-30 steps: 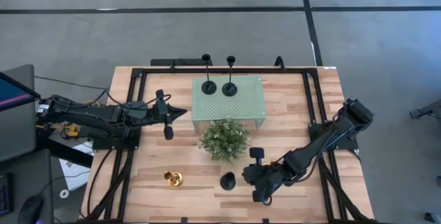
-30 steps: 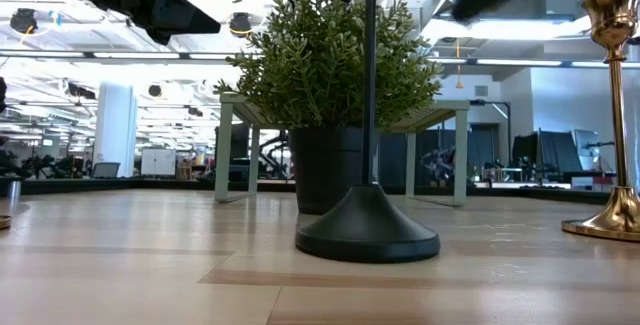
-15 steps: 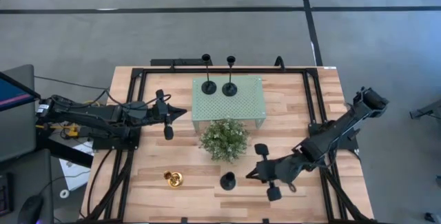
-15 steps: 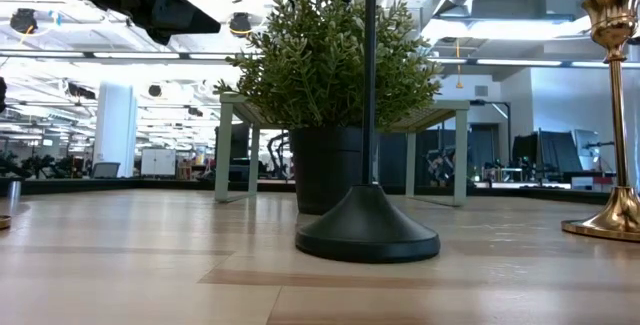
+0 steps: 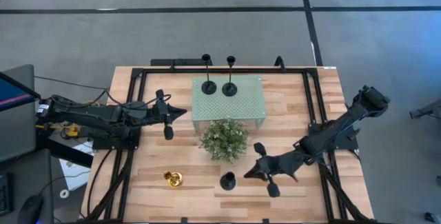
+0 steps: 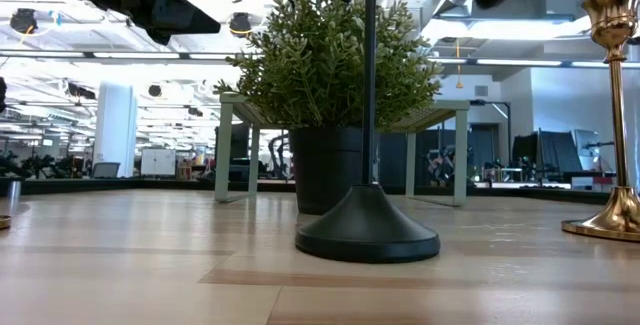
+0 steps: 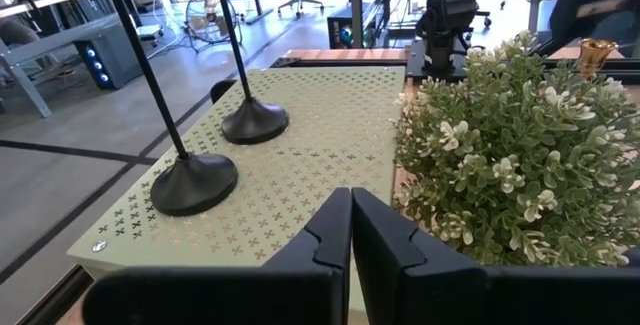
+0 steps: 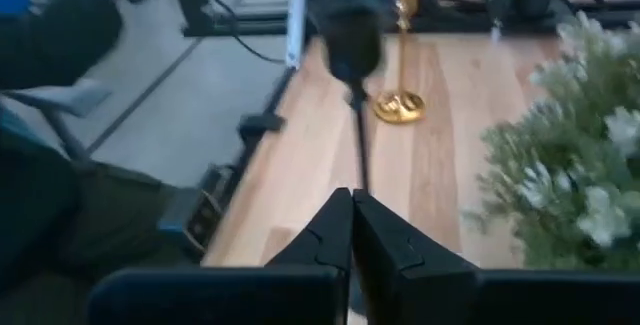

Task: Pick & Place candle stick holders
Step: Put the black candle holder on the shelf

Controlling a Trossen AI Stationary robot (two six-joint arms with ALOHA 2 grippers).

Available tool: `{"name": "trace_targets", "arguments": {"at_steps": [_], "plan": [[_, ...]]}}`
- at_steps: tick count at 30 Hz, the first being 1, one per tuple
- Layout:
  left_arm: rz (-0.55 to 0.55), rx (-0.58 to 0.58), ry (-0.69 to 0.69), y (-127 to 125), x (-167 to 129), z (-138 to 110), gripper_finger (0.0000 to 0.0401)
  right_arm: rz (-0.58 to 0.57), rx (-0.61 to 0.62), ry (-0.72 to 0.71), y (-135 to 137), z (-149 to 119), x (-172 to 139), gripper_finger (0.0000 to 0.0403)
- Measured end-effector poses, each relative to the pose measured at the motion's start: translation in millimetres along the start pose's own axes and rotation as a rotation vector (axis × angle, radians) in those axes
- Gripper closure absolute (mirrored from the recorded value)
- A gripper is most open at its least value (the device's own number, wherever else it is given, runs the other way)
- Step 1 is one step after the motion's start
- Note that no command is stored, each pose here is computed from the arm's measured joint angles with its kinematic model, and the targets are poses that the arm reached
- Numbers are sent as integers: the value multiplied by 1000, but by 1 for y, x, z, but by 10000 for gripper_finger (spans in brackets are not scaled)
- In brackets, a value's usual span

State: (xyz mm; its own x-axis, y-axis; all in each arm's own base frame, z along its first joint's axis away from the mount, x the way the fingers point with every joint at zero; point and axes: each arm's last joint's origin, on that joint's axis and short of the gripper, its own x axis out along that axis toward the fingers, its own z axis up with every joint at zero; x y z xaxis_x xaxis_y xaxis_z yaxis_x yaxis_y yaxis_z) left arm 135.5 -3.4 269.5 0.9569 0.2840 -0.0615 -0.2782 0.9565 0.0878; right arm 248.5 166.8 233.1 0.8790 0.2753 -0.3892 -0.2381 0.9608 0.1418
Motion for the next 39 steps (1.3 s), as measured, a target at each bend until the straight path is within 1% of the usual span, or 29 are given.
{"name": "trace_targets", "arguments": {"at_steps": [2,4,7,11,14,16,18,24,27,30,34,39], "plan": [[1,0,0,0,0,0,390,-14,7,-5,-3,-1,8,385],[0,0,0,0,0,0,390,-30,10,27,-6,-8,15,360],[0,0,0,0,0,0,390,-46,15,49,-8,-12,24,307],[0,0,0,0,0,0,390,-45,18,45,-5,-9,31,229],[0,0,0,0,0,0,390,-42,20,38,-2,-4,36,177],[1,0,0,0,0,0,390,-40,23,30,-1,-1,40,154],[0,0,0,0,0,0,390,-46,23,36,0,-1,45,142],[0,0,0,0,0,0,390,-64,31,47,-1,2,64,140],[1,0,0,0,0,0,390,-72,35,47,-2,4,70,147],[0,0,0,0,0,0,390,-66,42,28,-1,10,71,162],[0,0,0,0,0,0,390,-63,44,22,0,13,69,207],[0,0,0,0,0,0,390,-61,53,15,0,15,68,286]]}}
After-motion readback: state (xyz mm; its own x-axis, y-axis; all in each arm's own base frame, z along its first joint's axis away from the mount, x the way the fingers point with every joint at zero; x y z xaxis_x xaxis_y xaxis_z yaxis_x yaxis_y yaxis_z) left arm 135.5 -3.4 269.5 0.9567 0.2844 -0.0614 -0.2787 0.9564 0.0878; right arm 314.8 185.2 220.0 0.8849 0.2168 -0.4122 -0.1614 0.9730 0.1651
